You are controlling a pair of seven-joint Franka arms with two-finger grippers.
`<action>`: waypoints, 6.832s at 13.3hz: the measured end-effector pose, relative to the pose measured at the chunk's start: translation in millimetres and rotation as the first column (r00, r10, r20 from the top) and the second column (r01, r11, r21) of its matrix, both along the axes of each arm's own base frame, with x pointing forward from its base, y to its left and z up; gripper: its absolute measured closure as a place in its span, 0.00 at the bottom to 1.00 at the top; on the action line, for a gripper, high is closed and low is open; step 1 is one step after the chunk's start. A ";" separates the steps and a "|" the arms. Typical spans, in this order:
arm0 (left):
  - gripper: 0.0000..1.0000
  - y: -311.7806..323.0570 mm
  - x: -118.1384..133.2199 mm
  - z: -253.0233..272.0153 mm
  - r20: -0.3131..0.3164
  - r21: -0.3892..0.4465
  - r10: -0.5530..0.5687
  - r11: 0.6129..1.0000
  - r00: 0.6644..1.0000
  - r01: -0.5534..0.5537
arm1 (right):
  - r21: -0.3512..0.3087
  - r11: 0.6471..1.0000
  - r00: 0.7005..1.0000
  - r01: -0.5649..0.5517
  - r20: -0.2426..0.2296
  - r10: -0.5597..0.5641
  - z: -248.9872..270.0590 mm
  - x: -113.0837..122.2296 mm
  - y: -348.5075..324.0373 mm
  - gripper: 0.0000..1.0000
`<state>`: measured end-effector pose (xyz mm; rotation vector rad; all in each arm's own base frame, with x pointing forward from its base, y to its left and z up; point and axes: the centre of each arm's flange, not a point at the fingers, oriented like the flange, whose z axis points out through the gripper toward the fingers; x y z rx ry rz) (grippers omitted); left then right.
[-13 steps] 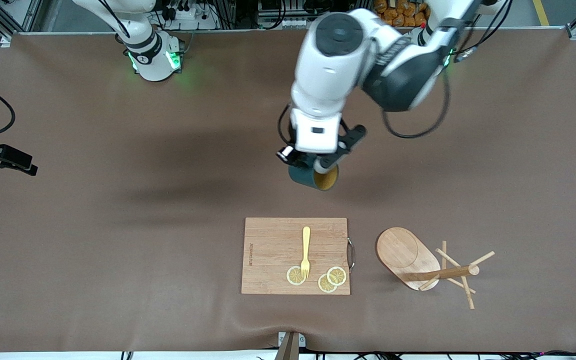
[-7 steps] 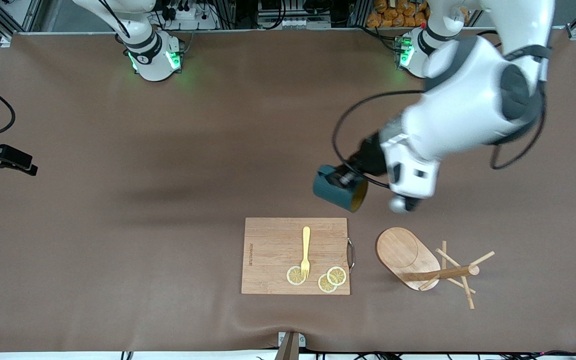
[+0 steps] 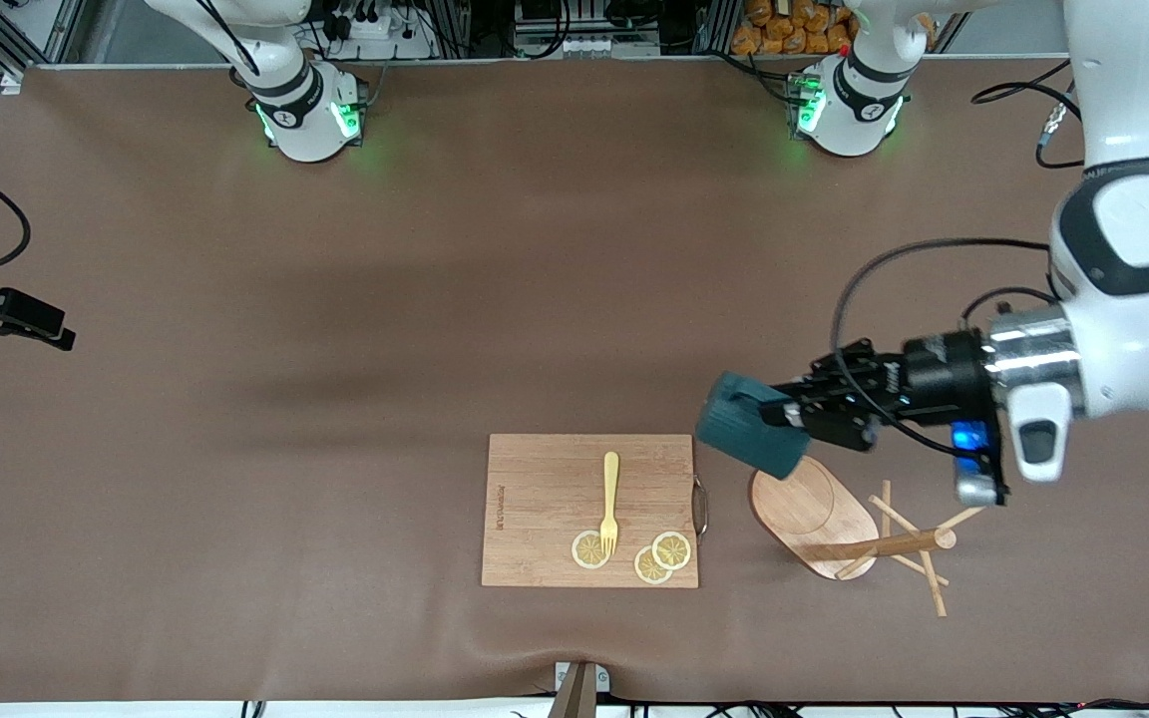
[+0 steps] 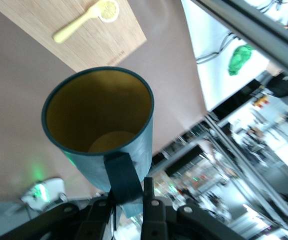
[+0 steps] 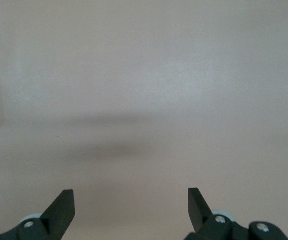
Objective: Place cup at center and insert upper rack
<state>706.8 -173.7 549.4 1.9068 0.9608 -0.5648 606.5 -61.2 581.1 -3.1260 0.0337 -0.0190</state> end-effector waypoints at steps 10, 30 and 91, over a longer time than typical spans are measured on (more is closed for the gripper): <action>0.80 115.2 35.2 -104.8 0.037 -0.211 -0.013 0.977 0.999 0.020 | 0.000 1.000 1.000 0.000 0.001 0.000 0.2 0.0 0.1 0.00; 0.80 183.4 36.4 -193.2 0.100 -0.339 -0.030 0.939 0.995 0.062 | 0.000 1.000 1.000 0.000 0.005 0.000 2.0 0.3 0.1 0.00; 0.00 114.5 -171.8 100.9 -0.111 0.879 -0.789 0.206 0.604 0.431 | 0.053 0.998 0.999 -0.044 0.002 0.044 23.3 -2.4 31.7 0.00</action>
